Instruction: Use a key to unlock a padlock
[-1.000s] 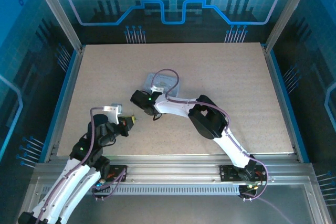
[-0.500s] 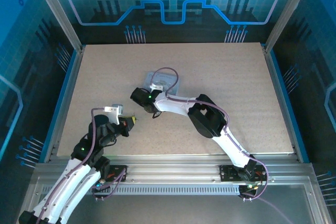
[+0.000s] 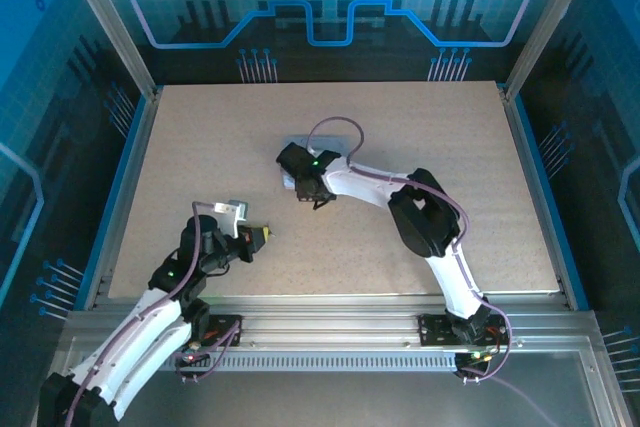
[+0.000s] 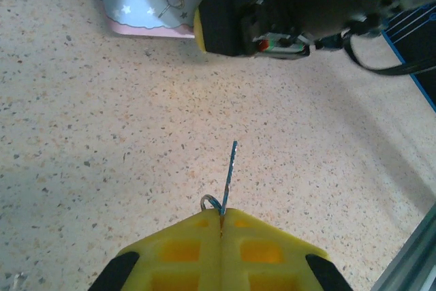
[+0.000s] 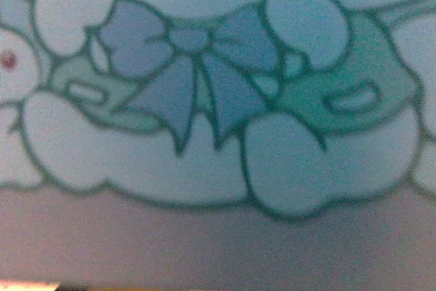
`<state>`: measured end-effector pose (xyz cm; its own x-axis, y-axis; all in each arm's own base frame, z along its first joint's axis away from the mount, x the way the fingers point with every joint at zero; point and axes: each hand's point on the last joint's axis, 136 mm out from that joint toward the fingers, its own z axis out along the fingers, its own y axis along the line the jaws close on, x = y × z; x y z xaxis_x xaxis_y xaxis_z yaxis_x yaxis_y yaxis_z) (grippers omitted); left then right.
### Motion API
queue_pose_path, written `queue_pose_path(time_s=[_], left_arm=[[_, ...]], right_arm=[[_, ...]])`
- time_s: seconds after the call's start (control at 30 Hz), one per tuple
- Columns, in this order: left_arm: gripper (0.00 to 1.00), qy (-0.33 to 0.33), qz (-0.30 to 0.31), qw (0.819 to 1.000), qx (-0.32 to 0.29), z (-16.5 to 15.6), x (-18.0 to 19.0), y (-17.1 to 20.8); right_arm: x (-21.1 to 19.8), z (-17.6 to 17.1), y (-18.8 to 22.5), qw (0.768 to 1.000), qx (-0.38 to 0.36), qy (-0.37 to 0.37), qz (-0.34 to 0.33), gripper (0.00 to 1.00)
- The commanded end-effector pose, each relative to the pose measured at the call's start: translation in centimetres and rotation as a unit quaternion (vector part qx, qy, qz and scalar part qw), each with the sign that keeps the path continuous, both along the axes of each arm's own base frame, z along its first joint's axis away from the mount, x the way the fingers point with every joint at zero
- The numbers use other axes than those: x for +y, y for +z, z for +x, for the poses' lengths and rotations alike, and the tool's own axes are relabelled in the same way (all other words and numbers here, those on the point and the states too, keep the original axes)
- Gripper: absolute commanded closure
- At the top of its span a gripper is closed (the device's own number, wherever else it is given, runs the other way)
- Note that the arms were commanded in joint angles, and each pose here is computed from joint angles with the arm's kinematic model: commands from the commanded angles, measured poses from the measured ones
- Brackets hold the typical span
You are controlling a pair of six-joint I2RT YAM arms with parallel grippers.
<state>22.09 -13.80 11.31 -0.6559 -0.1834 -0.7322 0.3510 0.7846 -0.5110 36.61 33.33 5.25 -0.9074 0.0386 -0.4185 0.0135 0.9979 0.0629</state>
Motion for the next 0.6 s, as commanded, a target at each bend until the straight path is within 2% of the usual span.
queue_pose_path(time_s=[0.0, 0.13, 0.27, 0.37, 0.43, 0.57], left_arm=[[1.00, -0.020, -0.004, 0.999, -0.030, 0.4, -0.6, 1.2], [1.00, -0.016, -0.008, 1.000, -0.019, 0.4, -0.5, 0.8], [1.00, -0.016, -0.019, 1.000, -0.013, 0.1, -0.7, 1.0], [1.00, -0.011, -0.017, 1.000, -0.011, 0.1, -0.5, 0.8], [1.00, -0.008, -0.016, 1.000, -0.009, 0.2, -0.5, 0.7], [1.00, -0.006, -0.020, 1.000, -0.005, 0.4, -0.7, 0.8]], right_arm=[[0.3, -1.6, 2.3, 0.999, 0.009, 0.038, 0.019, 0.98], [-1.9, -2.5, 0.5, 0.999, 0.010, 0.031, -0.021, 0.98], [-3.3, -4.0, -1.8, 0.999, 0.015, 0.033, -0.031, 0.97], [-3.4, -5.0, -2.8, 0.998, 0.021, 0.044, -0.028, 0.93], [-3.1, -5.5, -2.8, 0.998, 0.019, 0.057, -0.030, 0.84], [-2.7, -5.6, -1.5, 0.997, -0.001, 0.073, -0.028, 0.59]])
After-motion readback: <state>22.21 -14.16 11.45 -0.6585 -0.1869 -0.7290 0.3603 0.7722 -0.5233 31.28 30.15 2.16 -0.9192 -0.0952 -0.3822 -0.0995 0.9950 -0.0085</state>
